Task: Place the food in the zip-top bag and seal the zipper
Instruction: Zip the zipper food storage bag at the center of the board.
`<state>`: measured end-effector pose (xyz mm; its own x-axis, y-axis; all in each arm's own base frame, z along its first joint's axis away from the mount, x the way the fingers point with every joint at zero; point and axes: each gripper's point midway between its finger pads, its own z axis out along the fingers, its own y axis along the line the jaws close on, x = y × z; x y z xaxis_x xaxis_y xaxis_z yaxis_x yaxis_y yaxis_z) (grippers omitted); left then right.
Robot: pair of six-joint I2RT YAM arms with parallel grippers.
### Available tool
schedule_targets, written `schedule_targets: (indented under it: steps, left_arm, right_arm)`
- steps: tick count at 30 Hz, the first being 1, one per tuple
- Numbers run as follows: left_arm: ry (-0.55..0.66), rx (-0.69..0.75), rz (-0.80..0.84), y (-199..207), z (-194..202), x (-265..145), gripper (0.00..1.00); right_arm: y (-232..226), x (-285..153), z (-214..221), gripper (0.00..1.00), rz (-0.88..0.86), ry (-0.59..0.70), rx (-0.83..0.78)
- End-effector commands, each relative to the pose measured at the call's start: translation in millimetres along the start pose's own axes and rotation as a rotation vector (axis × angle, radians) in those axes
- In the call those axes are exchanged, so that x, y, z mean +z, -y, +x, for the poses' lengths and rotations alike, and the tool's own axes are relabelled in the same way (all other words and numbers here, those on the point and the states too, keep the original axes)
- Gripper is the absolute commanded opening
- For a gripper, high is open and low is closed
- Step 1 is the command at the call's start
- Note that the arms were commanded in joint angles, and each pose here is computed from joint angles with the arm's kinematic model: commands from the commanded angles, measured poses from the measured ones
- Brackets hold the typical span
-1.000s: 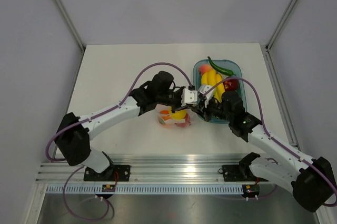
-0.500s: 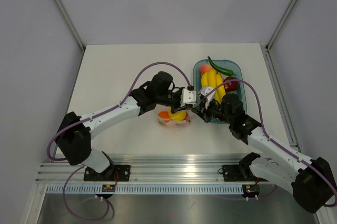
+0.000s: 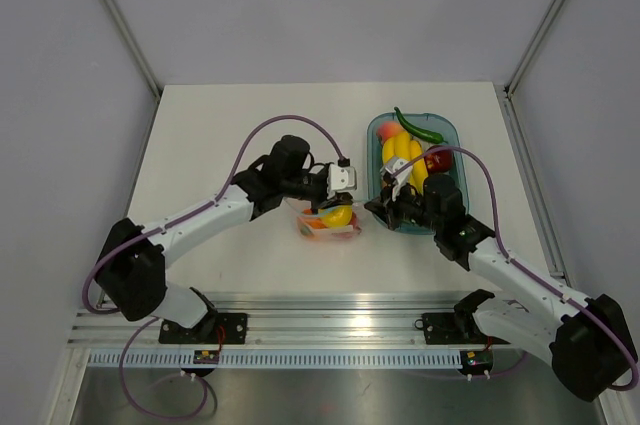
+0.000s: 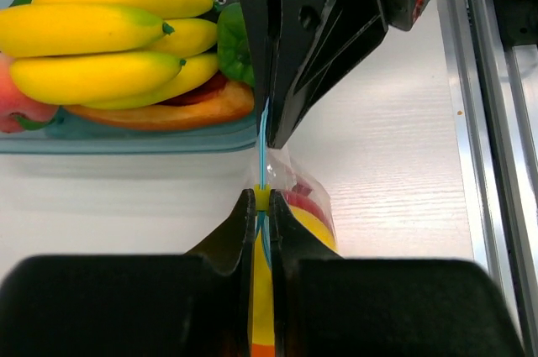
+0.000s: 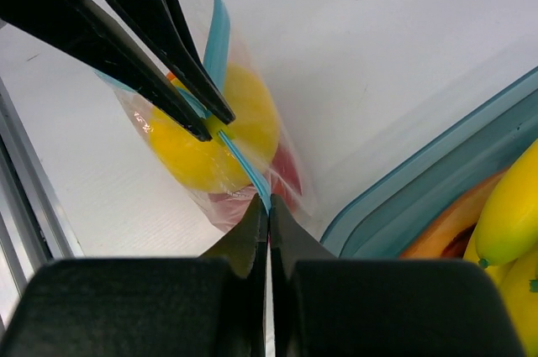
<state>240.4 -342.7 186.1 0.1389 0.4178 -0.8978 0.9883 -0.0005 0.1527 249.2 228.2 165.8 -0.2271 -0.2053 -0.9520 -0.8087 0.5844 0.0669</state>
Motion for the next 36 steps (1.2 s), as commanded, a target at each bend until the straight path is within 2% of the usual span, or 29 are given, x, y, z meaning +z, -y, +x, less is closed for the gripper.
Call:
schedule_targets:
  steps: [1, 9, 21, 36]
  left_arm:
    - [-0.017, -0.030, -0.035, -4, 8, -18, 0.00]
    - [-0.024, -0.086, -0.145, -13, 19, -52, 0.00]
    - [-0.061, -0.140, -0.301, -14, 42, -102, 0.00]
    - [-0.124, -0.167, -0.367, -13, 59, -139, 0.00]
  right_arm:
    - [25, -6, -29, 0.00, 0.110, 0.086, -0.002]
    - [43, -13, -25, 0.00, 0.177, 0.082, 0.043]
    - [46, -10, -31, 0.00, 0.172, 0.111, 0.061]
    - [49, -9, -31, 0.00, 0.179, 0.125, 0.067]
